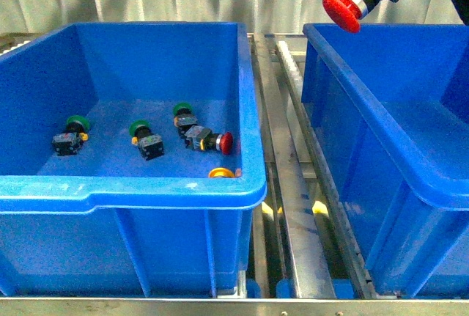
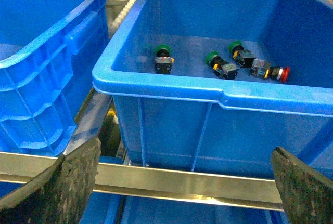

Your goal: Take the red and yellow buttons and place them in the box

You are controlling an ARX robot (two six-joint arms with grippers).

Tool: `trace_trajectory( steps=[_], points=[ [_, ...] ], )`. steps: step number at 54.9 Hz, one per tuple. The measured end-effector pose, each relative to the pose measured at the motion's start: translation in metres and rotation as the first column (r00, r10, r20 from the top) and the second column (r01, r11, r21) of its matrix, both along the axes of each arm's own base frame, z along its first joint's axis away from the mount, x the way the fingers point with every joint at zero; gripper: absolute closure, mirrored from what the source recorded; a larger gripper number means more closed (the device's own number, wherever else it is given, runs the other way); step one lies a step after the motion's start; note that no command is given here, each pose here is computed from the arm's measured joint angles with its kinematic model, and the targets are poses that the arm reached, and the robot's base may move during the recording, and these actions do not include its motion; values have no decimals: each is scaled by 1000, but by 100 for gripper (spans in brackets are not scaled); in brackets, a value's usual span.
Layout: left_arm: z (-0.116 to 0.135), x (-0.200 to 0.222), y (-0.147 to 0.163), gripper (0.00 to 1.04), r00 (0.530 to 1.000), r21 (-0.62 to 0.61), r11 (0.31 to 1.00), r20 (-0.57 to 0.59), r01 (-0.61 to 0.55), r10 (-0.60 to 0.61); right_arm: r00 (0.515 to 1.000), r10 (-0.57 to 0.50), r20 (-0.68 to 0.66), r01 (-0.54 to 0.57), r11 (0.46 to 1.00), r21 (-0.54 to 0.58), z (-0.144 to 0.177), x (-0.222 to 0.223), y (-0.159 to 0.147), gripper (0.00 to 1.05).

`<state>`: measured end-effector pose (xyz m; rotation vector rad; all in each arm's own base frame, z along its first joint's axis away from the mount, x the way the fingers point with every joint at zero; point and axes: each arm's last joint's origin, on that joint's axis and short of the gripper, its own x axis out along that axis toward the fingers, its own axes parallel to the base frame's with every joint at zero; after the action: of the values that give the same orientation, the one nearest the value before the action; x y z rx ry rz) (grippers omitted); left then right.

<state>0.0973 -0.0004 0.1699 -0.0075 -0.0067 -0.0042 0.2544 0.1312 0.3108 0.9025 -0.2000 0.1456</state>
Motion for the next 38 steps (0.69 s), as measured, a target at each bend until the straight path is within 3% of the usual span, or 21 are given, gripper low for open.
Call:
trace_trajectory(
  steps=[8,15,26,38],
  points=[
    [0,0,0,8,1000,0,1000,0,0,0,1000,10,-11,-11,992,-127,4,-1,8,76],
    [0,0,0,8,1000,0,1000,0,0,0,998,33,-44,-47,931,-362,5,1,9,76],
    [0,0,0,8,1000,0,1000,0,-5,5,997,-29,-74,-20,809,-588,13,-1,-33,76],
    [0,0,0,8,1000,0,1000,0,-3,3,990,-117,-83,31,739,-673,17,-11,-74,76]
  ],
)
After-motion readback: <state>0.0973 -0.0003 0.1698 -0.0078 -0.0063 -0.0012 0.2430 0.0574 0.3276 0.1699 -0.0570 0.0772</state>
